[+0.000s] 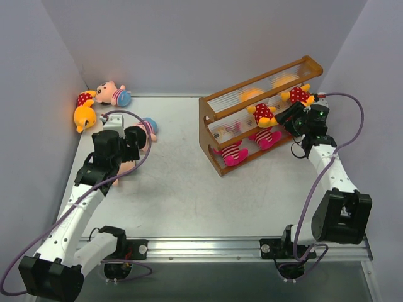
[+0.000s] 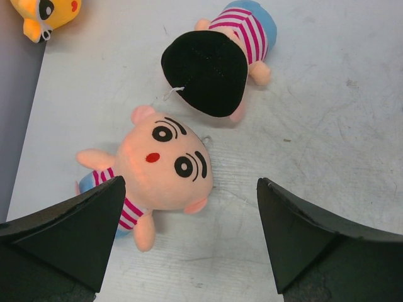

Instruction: Place and organize the stuffed toys onto the shelf

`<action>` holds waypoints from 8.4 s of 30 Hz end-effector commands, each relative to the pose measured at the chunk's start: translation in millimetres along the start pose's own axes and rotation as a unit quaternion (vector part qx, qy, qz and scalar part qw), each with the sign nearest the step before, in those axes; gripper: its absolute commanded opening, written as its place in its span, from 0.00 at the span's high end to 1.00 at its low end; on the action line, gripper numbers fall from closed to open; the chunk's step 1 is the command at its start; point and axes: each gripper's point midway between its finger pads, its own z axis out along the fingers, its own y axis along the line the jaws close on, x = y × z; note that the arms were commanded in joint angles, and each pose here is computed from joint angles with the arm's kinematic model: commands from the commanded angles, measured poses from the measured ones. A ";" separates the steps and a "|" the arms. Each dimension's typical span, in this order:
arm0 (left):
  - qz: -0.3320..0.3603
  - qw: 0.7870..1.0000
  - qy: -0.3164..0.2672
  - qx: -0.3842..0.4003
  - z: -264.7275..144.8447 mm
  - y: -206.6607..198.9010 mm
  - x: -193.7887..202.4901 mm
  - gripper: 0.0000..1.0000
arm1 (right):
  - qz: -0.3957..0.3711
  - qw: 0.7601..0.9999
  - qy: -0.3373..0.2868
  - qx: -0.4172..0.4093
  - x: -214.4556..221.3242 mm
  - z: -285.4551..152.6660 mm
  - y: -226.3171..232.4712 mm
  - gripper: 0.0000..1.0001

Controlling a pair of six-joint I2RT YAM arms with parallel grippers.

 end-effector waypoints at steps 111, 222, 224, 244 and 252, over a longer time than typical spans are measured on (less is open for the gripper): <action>-0.037 0.999 -0.012 0.012 8.6 -8.2 -13.2 0.06 | -0.234 0.958 -0.164 -0.014 -89.6 -117.6 89.8 0.00; -0.008 0.968 0.141 -0.209 294.6 207.8 -14.5 0.42 | -0.328 0.923 -0.093 -0.176 30.4 -101.1 127.7 0.01; -0.006 0.968 0.140 -0.206 295.4 207.0 -14.1 0.51 | -0.327 0.924 -0.092 -0.175 30.4 -100.2 126.8 0.00; -0.068 0.982 0.047 -0.172 200.8 180.3 -103.6 0.98 | -0.343 0.911 -0.104 -0.205 22.9 -120.0 143.0 0.00; -0.184 0.980 0.024 -0.076 131.5 123.8 -134.1 0.98 | -0.364 0.893 -0.091 -0.247 30.7 -146.2 161.5 0.00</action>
